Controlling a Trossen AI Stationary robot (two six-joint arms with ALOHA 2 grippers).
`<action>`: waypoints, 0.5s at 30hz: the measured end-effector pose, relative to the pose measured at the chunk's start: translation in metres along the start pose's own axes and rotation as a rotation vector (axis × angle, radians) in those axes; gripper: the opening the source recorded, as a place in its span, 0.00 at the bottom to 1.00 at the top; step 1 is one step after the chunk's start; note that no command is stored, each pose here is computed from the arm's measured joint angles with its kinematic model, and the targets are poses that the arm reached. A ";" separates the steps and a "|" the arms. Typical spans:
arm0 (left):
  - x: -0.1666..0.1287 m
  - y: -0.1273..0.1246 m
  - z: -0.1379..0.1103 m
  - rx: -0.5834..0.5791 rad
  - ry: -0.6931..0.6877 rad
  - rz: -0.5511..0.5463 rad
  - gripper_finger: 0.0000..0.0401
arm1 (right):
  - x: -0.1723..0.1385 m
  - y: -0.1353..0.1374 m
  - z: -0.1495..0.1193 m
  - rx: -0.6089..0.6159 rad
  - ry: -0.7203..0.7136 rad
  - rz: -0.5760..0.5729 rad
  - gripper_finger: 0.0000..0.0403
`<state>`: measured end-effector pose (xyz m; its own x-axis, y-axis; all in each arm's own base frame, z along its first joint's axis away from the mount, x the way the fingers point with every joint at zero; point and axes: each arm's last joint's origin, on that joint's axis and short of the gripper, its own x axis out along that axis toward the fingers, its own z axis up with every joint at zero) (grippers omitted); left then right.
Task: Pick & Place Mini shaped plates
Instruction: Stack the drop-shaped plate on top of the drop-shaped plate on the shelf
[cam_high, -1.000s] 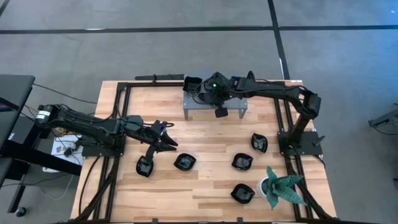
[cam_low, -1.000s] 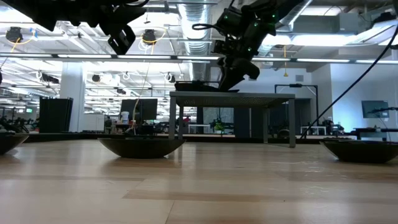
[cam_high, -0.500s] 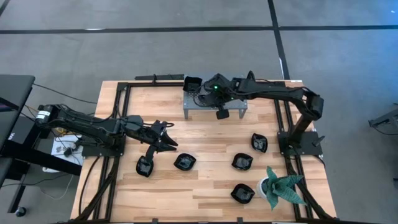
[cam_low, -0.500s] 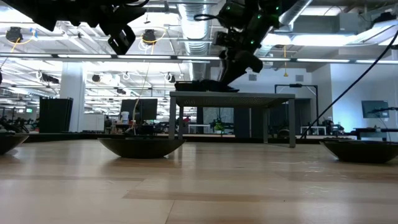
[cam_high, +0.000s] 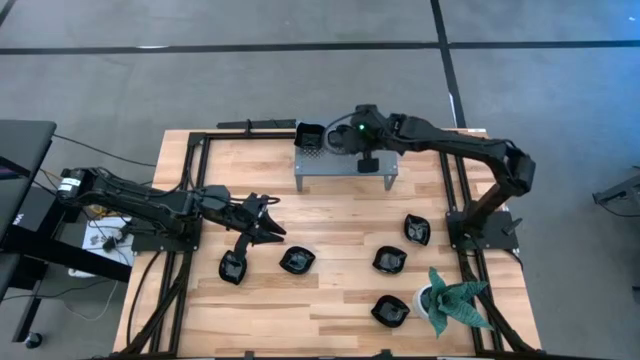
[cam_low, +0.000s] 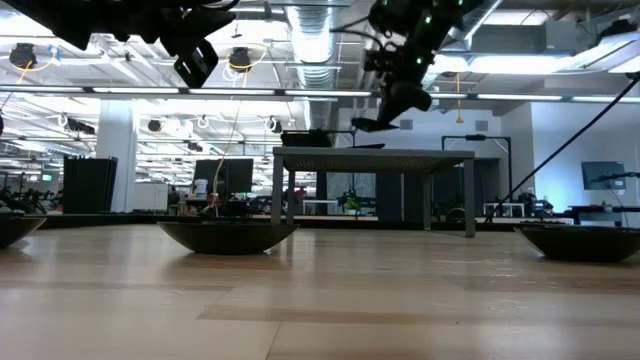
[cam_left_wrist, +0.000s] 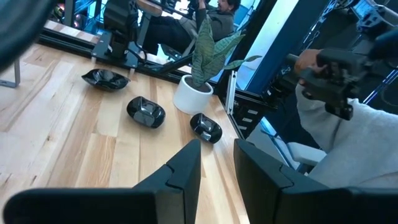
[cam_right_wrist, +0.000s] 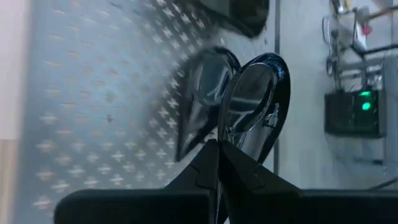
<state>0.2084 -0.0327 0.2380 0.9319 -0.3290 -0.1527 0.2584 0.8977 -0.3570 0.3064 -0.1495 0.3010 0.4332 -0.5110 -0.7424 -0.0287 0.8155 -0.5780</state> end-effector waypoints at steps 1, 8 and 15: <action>0.000 0.000 0.000 0.000 -0.001 0.000 0.24 | 0.003 -0.002 -0.002 0.006 0.005 0.006 0.00; 0.000 0.000 0.000 0.000 -0.002 -0.001 0.24 | 0.017 -0.005 -0.002 0.024 -0.011 0.020 0.02; 0.000 0.000 0.000 0.001 -0.002 -0.001 0.24 | 0.017 -0.001 0.001 0.057 -0.024 0.032 0.04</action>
<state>0.2084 -0.0327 0.2381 0.9321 -0.3294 -0.1506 0.2595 0.8975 -0.3567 0.3144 -0.1589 0.2897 0.4540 -0.4781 -0.7519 0.0083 0.8461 -0.5330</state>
